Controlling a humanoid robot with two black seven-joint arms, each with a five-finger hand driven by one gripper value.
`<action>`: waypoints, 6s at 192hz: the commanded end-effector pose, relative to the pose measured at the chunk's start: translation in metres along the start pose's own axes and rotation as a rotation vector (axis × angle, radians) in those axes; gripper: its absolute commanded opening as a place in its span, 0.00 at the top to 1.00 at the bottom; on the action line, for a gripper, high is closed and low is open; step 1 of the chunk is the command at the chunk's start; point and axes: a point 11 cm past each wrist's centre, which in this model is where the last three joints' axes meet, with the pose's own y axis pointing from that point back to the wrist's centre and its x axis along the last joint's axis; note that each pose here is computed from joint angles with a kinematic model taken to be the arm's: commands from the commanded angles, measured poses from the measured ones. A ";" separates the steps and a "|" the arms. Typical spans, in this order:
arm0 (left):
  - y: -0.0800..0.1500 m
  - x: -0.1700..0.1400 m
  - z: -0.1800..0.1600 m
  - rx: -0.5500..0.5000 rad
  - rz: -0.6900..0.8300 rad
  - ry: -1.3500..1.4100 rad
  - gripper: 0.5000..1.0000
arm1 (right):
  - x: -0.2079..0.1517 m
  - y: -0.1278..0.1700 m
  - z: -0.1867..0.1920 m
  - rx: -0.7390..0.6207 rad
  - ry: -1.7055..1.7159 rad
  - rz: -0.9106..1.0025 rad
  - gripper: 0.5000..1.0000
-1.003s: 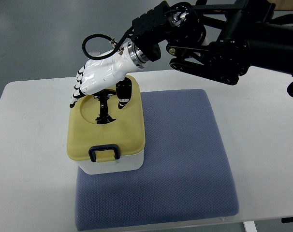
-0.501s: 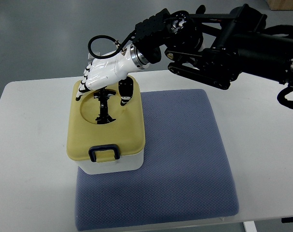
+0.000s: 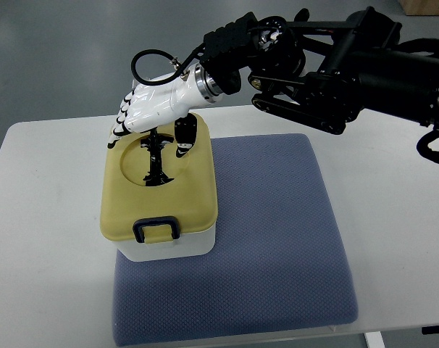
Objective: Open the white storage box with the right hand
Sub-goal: 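Close the right hand fingers around the black lid handle, then lift the yellow lid off the box with the right hand, then lower the lid onto the blue mat beside the box, then open the right hand and withdraw it from the lid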
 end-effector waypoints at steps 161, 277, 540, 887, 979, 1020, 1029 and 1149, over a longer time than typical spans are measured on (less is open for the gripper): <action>0.000 0.000 0.000 0.000 0.001 0.000 0.00 | -0.006 -0.002 -0.004 0.029 -0.014 0.004 0.93; 0.000 0.000 0.000 0.000 0.001 0.000 0.00 | 0.008 0.001 -0.010 0.061 0.036 0.074 1.00; 0.000 0.000 0.000 0.000 0.001 0.000 0.00 | -0.125 0.291 0.102 -0.560 -0.159 0.225 1.00; 0.000 0.000 0.000 0.000 -0.001 -0.001 0.00 | -0.230 0.146 0.028 -0.306 -0.275 0.290 0.14; 0.000 0.000 0.000 0.000 0.001 0.000 0.00 | -0.240 0.163 0.028 -0.315 -0.289 0.226 0.12; 0.000 0.000 0.000 0.000 -0.001 0.000 0.00 | -0.211 0.178 0.048 -0.340 -0.460 0.266 0.12; 0.000 0.000 0.000 0.000 0.001 0.000 0.00 | -0.202 0.182 0.054 -0.340 -0.551 0.313 0.12; 0.000 0.000 0.000 0.000 -0.001 0.000 0.00 | -0.227 0.179 0.112 -0.391 -1.755 1.052 0.12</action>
